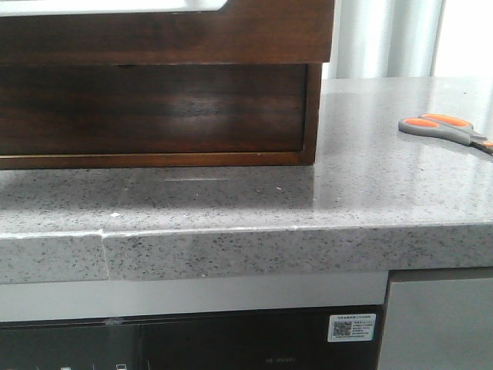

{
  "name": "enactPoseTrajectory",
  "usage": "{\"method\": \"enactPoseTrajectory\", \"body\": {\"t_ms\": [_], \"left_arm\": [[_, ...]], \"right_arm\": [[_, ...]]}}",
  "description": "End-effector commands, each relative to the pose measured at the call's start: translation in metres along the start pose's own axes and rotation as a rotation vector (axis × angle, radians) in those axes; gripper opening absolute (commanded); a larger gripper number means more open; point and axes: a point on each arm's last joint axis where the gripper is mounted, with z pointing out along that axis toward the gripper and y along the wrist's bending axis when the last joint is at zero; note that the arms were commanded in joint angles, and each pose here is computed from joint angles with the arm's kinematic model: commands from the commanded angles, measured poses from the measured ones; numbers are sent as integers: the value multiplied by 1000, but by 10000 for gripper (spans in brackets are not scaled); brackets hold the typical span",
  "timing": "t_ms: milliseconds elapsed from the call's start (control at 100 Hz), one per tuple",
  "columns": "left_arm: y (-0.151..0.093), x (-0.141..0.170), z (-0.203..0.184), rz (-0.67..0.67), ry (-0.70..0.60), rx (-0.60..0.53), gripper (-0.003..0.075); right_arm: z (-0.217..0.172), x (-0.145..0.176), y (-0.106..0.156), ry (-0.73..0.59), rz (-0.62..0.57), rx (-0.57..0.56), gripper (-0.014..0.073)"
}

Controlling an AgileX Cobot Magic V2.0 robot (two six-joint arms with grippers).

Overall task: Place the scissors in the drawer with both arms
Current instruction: 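Move the open right gripper above the grey-and-orange scissors, then lower the right gripper and close it on the scissors handles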

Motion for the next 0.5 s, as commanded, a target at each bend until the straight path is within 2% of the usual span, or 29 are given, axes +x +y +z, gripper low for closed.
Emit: {"method": "enactPoseTrajectory", "body": {"t_ms": [0, 120, 190, 490], "left_arm": [[13, -9, 0, -37, -30, -74, 43], [15, -14, -5, -26, -46, -95, 43], [16, -17, -7, -18, -57, -105, 43], [17, -20, -10, -58, -69, -117, 43]], "right_arm": [[13, -30, -2, -23, -27, 10, 244], [39, -50, -6, 52, -21, 4, 388], [54, -60, -7, 89, -21, 1, 437], [97, -91, -17, 230, -85, 32, 440]]}}
